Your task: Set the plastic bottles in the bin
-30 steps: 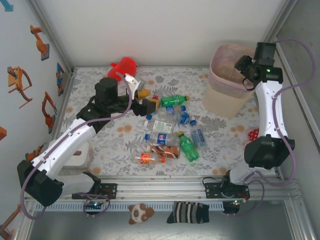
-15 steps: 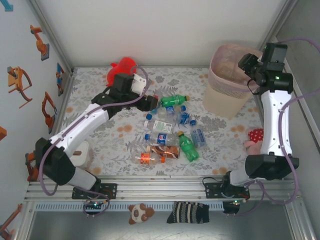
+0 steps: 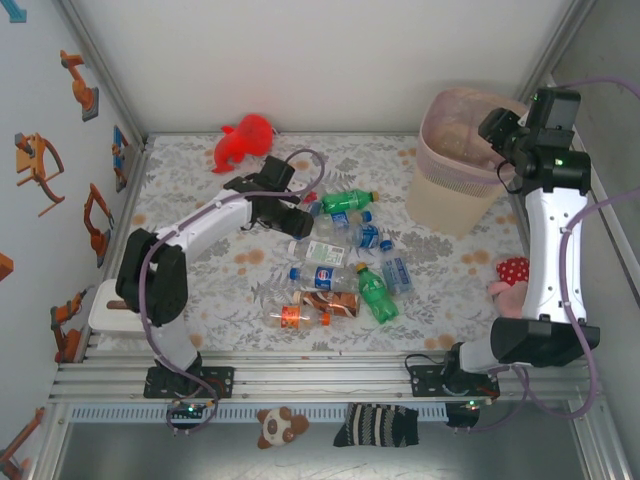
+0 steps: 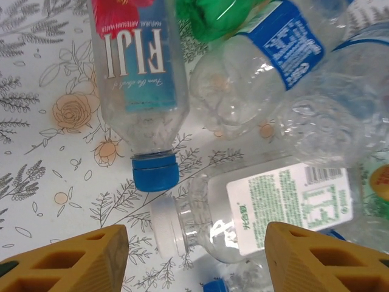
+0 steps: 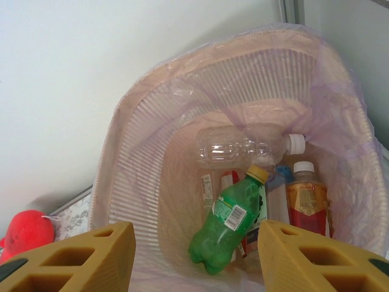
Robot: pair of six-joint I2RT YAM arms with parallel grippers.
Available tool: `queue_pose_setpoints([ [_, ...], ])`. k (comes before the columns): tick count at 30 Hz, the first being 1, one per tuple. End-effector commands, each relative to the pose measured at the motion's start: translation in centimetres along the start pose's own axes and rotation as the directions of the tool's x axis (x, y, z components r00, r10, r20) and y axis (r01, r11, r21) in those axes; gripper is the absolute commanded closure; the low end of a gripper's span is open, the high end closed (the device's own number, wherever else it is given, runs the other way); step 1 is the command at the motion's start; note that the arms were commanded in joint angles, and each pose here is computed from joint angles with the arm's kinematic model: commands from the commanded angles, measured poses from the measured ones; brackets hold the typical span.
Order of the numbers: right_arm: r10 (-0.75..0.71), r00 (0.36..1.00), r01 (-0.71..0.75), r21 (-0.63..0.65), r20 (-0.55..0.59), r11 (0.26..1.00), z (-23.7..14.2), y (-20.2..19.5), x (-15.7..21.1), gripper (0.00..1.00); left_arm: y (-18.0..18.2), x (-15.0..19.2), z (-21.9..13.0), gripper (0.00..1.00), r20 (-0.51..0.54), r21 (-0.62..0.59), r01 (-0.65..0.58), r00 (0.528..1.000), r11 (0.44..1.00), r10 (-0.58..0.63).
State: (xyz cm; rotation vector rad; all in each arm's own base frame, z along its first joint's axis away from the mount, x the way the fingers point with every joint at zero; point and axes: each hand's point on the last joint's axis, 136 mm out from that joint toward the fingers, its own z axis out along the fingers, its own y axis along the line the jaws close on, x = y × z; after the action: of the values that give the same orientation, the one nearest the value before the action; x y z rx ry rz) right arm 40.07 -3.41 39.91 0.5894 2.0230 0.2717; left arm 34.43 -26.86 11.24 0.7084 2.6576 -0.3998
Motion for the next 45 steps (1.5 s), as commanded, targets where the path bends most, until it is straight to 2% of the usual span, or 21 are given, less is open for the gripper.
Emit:
queue_pose_setpoints([
  [1,-0.014,1.000,0.014,-0.011,0.014,1.000,-1.1,0.1,0.0,0.45,0.9,-0.1,0.5,0.41,-0.035,-0.027,0.012,0.999,1.000,-0.013],
  [18,-0.013,1.000,0.013,-0.014,0.013,1.000,-0.8,0.0,0.3,0.46,2.3,-0.2,5.5,0.43,-0.122,0.035,0.059,0.991,0.998,-0.055],
  [32,-0.013,1.000,0.013,-0.010,0.006,1.000,-0.4,-0.2,0.6,0.47,3.5,0.6,7.8,0.48,-0.177,0.019,0.082,0.981,0.996,-0.077],
  [45,-0.012,1.000,0.012,-0.012,0.006,1.000,-0.4,-0.2,0.7,0.47,5.6,0.7,7.8,0.62,-0.169,-0.032,0.137,0.976,0.990,-0.140],
])
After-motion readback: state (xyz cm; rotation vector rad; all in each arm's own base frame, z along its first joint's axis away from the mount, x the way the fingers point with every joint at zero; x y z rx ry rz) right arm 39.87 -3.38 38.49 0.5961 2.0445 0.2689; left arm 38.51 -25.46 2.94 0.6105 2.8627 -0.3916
